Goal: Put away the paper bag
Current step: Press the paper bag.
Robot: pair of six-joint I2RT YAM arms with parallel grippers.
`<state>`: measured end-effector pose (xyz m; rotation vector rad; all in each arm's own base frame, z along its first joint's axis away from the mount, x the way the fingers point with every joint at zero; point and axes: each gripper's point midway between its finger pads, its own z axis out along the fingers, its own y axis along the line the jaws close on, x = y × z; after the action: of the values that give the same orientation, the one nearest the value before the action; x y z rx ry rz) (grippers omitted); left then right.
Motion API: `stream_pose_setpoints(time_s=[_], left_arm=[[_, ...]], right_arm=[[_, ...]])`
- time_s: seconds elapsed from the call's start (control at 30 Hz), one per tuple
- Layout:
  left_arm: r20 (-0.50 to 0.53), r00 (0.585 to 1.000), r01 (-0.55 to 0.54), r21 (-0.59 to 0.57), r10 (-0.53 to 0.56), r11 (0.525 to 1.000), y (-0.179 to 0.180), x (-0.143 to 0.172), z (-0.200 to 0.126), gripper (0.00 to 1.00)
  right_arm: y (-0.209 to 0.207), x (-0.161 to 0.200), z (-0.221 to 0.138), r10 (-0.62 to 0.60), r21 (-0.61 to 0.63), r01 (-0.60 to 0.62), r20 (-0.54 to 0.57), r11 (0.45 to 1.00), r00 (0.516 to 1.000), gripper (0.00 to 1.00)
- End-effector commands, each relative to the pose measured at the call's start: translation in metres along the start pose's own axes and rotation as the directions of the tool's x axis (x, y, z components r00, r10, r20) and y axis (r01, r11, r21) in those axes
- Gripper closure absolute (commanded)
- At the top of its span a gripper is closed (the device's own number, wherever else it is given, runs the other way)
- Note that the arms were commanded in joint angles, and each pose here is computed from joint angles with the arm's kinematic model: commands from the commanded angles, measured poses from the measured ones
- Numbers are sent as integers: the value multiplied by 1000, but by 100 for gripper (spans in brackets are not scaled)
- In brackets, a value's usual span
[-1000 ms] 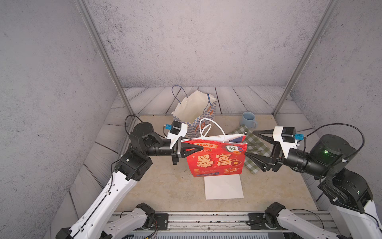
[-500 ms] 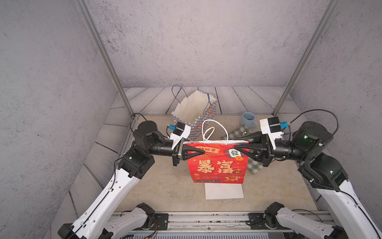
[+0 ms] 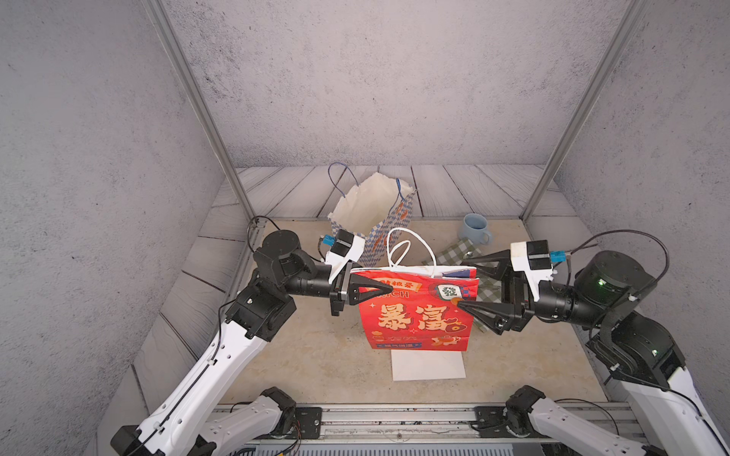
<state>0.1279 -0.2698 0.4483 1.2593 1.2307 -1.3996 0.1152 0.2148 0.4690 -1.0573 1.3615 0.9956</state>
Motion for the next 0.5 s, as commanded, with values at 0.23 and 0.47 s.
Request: stream_pose_setpoints(time_s=[0.23,0.47], left_arm=[[53,998,-39,48,37,998,-16,-25,-2,100],[69,997,-43,50,39,998,-16,-29,-2,100]], right_arm=[[5,23,12,37,-85,-41,-42,996,998,28],[7,24,10,30,-92,-34,-46,995,998,60]])
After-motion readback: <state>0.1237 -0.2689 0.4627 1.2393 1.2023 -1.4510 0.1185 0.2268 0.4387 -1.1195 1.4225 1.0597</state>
